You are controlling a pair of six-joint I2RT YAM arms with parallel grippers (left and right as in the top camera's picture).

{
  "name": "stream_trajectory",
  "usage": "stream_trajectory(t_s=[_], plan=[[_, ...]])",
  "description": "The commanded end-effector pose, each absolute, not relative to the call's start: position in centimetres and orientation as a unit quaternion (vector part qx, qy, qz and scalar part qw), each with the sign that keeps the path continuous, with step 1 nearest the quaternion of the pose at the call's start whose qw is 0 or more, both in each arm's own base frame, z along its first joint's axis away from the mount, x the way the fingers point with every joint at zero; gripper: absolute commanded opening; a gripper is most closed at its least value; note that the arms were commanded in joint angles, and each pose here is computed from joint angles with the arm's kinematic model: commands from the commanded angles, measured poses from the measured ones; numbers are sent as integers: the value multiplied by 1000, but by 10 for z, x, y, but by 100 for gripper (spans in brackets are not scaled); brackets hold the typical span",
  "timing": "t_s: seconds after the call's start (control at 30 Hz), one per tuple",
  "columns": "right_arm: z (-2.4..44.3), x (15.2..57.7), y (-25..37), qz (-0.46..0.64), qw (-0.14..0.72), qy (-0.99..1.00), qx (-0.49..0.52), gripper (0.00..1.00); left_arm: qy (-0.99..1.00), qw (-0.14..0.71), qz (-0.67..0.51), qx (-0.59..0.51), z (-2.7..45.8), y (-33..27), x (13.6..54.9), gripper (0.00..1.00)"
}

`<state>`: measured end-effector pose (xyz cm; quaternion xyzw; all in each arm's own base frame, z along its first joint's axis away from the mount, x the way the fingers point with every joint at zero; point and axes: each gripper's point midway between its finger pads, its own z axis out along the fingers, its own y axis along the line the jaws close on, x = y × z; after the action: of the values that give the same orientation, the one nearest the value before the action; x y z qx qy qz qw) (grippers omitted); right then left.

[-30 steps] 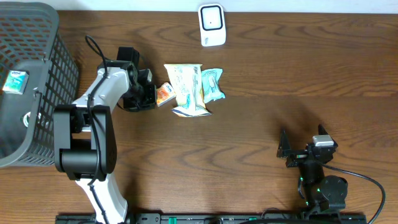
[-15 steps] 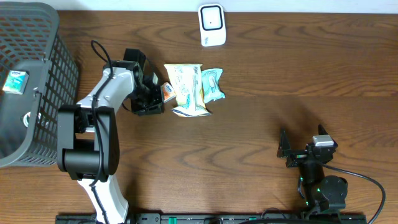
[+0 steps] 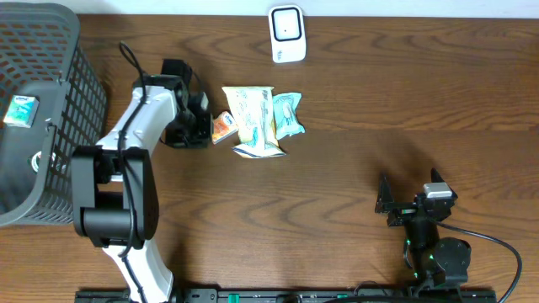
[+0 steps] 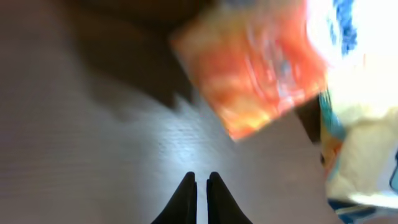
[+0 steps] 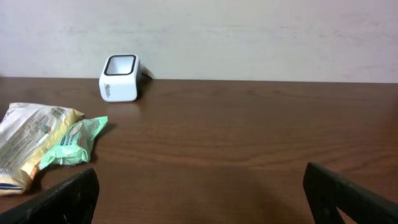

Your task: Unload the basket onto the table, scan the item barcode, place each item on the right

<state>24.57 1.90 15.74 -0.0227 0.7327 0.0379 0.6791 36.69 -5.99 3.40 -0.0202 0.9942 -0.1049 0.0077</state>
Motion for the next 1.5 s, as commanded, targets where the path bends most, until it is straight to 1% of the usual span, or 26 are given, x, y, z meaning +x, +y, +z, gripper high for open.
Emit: stream_trajectory(t_s=[0.0, 0.07, 0.1, 0.2, 0.3, 0.4, 0.63, 0.7, 0.83, 1.1, 1.23, 1.37, 1.47], plan=[[157, 245, 19, 43, 679, 733, -18, 99, 995, 70, -72, -9, 49, -45, 394, 8], [157, 245, 19, 43, 679, 733, -18, 99, 992, 102, -74, -10, 52, -46, 410, 7], [157, 245, 19, 43, 679, 733, -18, 99, 988, 127, -78, -24, 54, -47, 423, 7], [157, 245, 20, 43, 679, 733, -18, 99, 980, 169, -88, -55, 58, -49, 443, 7], [157, 245, 19, 43, 679, 733, -18, 99, 974, 197, -93, -61, 59, -50, 455, 7], [157, 245, 20, 43, 679, 733, -18, 99, 972, 207, -94, -60, 54, -50, 457, 8], [157, 245, 19, 43, 679, 733, -18, 99, 979, 170, -94, -63, 29, -50, 436, 7], [157, 245, 20, 43, 679, 733, -18, 99, 979, 151, -114, -75, 21, -56, 426, 8], [157, 245, 19, 43, 679, 733, -18, 99, 977, 129, -157, -71, 19, -71, 415, 8], [157, 245, 19, 43, 679, 733, -18, 99, 983, 64, -152, -80, 12, -70, 384, 8], [157, 245, 19, 43, 679, 733, -18, 99, 979, 28, -182, -82, 14, -81, 369, 8], [157, 245, 19, 43, 679, 733, -18, 99, 978, 18, -191, -83, 15, -84, 365, 8], [157, 245, 19, 43, 679, 733, -18, 99, 981, 22, -175, -87, 14, -77, 366, 8]])
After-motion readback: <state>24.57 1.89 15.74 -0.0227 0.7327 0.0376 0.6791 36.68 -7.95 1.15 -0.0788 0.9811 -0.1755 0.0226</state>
